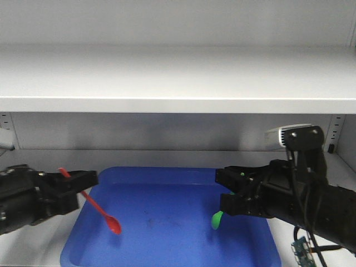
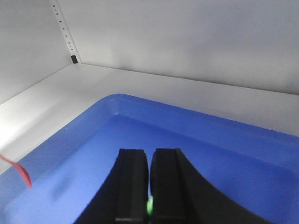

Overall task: Sort red and green spoons into left cabinet
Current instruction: 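Lower both grippers over the blue tray and open to release spoons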

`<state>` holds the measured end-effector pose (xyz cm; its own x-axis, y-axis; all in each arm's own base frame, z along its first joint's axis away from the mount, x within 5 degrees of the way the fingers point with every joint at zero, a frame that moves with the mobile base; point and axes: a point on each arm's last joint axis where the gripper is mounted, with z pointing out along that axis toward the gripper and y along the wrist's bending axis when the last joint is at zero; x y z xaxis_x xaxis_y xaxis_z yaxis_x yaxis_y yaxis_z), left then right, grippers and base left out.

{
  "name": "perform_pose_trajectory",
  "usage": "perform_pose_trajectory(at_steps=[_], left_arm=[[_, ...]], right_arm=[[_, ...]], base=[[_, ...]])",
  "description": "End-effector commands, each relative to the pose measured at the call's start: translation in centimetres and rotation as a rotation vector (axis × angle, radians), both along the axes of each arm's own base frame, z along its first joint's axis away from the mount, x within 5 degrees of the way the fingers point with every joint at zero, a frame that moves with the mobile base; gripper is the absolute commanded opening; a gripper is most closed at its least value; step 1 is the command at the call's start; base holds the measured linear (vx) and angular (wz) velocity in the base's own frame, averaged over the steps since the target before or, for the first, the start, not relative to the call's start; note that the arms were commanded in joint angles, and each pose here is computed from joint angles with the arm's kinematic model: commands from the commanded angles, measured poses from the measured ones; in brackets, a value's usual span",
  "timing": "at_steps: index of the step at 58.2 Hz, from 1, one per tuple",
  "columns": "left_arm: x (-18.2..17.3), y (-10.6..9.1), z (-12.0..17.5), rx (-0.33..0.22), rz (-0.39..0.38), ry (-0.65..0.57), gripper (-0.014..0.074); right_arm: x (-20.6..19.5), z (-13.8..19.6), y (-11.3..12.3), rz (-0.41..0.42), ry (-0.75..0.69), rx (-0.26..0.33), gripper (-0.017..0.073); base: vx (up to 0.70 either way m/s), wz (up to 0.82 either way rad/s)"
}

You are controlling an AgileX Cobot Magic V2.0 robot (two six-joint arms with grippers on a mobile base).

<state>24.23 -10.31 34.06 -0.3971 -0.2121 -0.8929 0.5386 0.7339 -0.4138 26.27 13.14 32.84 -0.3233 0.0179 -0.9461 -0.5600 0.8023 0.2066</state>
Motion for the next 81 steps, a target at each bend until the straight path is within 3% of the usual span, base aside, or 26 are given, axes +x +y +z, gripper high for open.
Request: perform_pose_trajectory(at_steps=[1, 22, 33, 39, 43, 48, 56, 61, 66, 75, 81], left_arm=[[0.5, -1.1, 1.9, -0.071, -0.017, -0.028, -0.0001], [4.6, -4.7, 0.9, -0.102, -0.082, 0.065, 0.0011], [5.1, -5.0, -0.1, -0.047, -0.098, 0.049, 0.0139], [5.2, -4.9, -0.1, 0.015, -0.108, -0.009, 0.0269], [5.2, -4.9, -0.1, 0.087, -0.118, -0.074, 0.0369], [5.5, -4.6, -0.2, 0.191, -0.102, -0.151, 0.047], [6.3, -3.5, -0.6, 0.361, 0.012, -0.206, 0.0553], [6.6, -2.9, -0.7, 0.412, 0.079, -0.199, 0.0557], [6.7, -2.7, -0.8, 0.421, 0.101, -0.193, 0.0552], [6.6, -3.0, -0.7, 0.388, 0.068, -0.192, 0.0497], [6.4, -3.3, -0.6, 0.348, 0.044, -0.181, 0.0363]], right_arm=[[0.3, 2.1, 0.5, 0.022, -0.033, 0.084, -0.0003], [2.4, 1.7, 1.4, 0.036, -0.03, 0.065, 0.0012], [2.4, 1.6, 1.4, 0.052, -0.075, 0.007, 0.015], [2.5, 1.6, 1.4, 0.058, -0.105, -0.032, 0.0292], [2.5, 1.6, 1.3, 0.051, -0.116, -0.052, 0.0387], [2.7, 1.5, 1.1, 0.048, -0.166, -0.133, 0.0503], [2.8, 1.4, 0.9, 0.063, -0.248, -0.266, 0.0564], [2.9, 1.4, 0.8, 0.052, -0.259, -0.295, 0.0565], [3.0, 1.3, 0.6, 0.029, -0.254, -0.307, 0.0565], [3.3, 1.2, 0.0, -0.041, -0.229, -0.326, 0.052], [3.5, 1.2, -0.6, -0.113, -0.196, -0.315, 0.0401]], base=[[0.0, 0.0], [0.0, 0.0], [0.0, 0.0], [0.0, 0.0], [0.0, 0.0], [0.0, 0.0], [0.0, 0.0], [0.0, 0.0], [0.0, 0.0], [0.0, 0.0], [0.0, 0.0]])
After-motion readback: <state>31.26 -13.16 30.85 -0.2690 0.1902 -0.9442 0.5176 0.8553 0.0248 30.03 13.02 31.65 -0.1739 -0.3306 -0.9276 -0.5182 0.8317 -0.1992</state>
